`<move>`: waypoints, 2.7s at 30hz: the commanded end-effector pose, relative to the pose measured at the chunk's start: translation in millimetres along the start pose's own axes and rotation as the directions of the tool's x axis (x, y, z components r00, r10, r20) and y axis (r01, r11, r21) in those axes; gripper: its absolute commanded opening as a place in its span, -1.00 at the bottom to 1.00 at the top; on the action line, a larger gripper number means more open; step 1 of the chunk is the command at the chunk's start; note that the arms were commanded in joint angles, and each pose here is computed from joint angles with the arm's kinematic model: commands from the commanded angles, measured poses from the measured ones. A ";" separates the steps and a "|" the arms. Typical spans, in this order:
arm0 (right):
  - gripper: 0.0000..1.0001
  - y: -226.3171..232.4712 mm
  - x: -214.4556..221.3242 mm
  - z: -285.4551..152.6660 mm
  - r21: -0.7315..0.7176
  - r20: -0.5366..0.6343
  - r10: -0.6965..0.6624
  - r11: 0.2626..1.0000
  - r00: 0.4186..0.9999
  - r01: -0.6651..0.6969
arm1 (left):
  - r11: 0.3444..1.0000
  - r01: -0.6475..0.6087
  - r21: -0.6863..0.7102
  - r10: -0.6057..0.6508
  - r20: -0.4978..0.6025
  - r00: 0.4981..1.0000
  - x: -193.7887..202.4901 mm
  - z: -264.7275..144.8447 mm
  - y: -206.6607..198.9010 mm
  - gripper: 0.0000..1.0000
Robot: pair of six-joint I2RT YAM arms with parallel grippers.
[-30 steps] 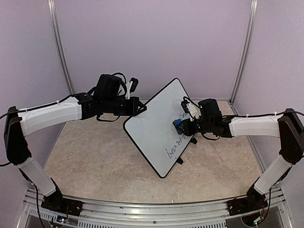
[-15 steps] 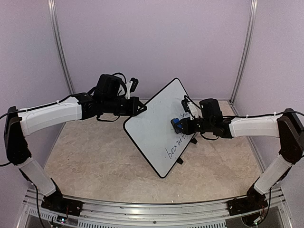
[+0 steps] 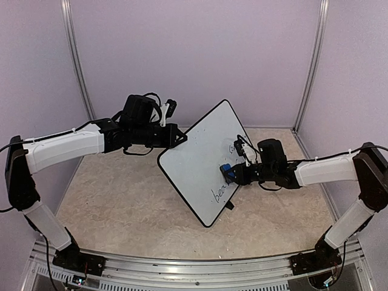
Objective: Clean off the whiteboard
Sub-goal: Erase the whiteboard at the center of the board.
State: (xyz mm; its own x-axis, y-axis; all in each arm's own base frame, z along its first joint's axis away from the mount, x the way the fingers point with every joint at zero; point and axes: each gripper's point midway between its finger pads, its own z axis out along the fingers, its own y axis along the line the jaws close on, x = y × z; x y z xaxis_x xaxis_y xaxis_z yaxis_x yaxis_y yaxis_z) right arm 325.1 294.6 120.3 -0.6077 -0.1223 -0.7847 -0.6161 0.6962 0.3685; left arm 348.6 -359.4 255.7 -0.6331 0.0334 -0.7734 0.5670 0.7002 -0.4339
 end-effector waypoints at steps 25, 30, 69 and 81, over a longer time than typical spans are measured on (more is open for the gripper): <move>-0.40 1.8 -18.9 10.5 0.058 -0.021 -0.068 0.996 0.998 0.069 | 0.989 -0.127 0.068 0.124 0.048 0.991 -10.3 -5.2 -26.4 -1.00; -0.40 -14.8 5.5 4.5 0.112 -0.059 -0.043 0.992 0.997 0.049 | 0.989 -0.127 0.070 0.124 0.046 0.991 -9.6 -4.5 -26.3 -1.00; -0.40 -17.9 -27.1 10.5 -0.038 0.004 0.001 0.999 1.000 -0.001 | 0.990 -0.125 0.071 0.123 0.036 0.992 -6.4 -1.0 -26.3 -1.00; -0.41 -26.7 18.5 5.3 -0.015 -0.074 0.070 0.997 0.995 -0.072 | 0.990 -0.120 0.074 0.118 0.032 0.992 -5.4 0.6 -25.1 -1.00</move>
State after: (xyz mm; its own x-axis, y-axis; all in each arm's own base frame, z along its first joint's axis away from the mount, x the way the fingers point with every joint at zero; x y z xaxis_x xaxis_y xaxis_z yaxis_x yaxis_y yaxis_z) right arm 355.8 280.5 120.4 -0.6111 -0.0915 -0.7862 -0.5969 0.7057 0.3818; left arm 351.4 -357.6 256.4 -0.6296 0.0217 -0.7766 0.5550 0.7120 -0.4301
